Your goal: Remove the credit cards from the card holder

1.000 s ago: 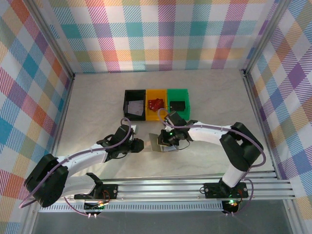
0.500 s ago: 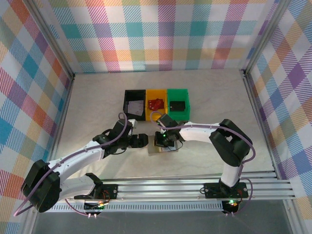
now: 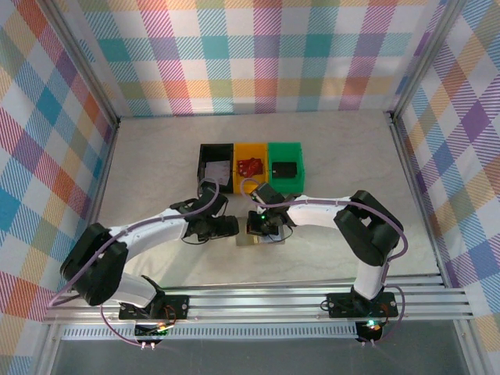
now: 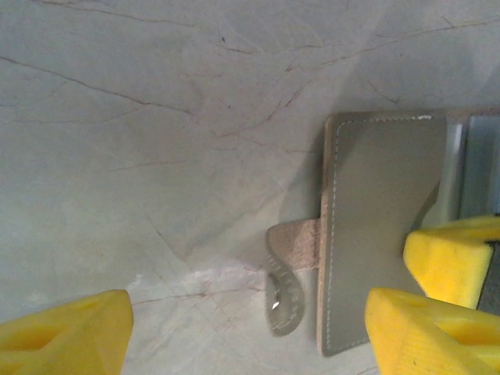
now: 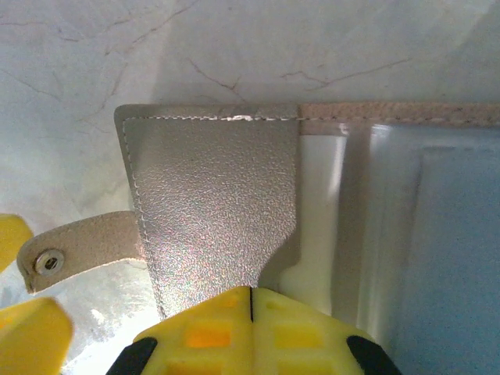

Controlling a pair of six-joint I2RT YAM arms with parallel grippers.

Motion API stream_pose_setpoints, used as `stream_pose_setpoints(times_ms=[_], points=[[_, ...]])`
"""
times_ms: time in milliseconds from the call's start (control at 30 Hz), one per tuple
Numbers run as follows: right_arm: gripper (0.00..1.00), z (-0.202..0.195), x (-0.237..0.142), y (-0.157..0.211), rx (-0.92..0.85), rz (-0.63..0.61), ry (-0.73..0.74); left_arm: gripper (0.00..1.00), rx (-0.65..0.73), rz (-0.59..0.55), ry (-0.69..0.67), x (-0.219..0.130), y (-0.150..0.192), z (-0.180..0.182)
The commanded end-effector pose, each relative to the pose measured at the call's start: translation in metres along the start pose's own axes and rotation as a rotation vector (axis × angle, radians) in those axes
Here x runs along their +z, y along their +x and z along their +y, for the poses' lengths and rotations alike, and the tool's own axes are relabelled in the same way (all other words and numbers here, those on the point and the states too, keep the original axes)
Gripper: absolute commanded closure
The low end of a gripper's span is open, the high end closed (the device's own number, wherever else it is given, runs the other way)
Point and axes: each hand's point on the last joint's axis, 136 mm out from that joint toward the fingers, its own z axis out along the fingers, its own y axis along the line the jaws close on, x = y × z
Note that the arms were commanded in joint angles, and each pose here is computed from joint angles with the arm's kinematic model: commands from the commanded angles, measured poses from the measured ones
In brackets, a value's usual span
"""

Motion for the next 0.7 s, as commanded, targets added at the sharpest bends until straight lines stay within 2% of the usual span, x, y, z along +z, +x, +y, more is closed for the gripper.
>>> stream_pose_setpoints(times_ms=[0, 300, 467, 533, 667], points=[[1.0, 0.014, -0.006, 0.003, -0.037, 0.002, -0.064, 0.23, -0.02, 0.025, -0.061, 0.001, 0.001, 0.0], [1.0, 0.019, -0.021, 0.001, -0.076, -0.036, -0.074, 0.3, -0.021, 0.108, -0.168, 0.024, 0.013, 0.01], [1.0, 0.021, -0.032, 0.002, -0.096, -0.056, -0.079, 0.37, -0.013, 0.138, -0.193, 0.03, 0.017, 0.012], [0.97, 0.014, -0.043, 0.001, -0.099, -0.085, -0.039, 0.37, -0.005, 0.141, -0.208, 0.031, 0.017, 0.014], [0.79, -0.005, -0.062, -0.001, -0.095, -0.109, 0.025, 0.37, 0.01, 0.141, -0.203, 0.032, 0.018, 0.014]])
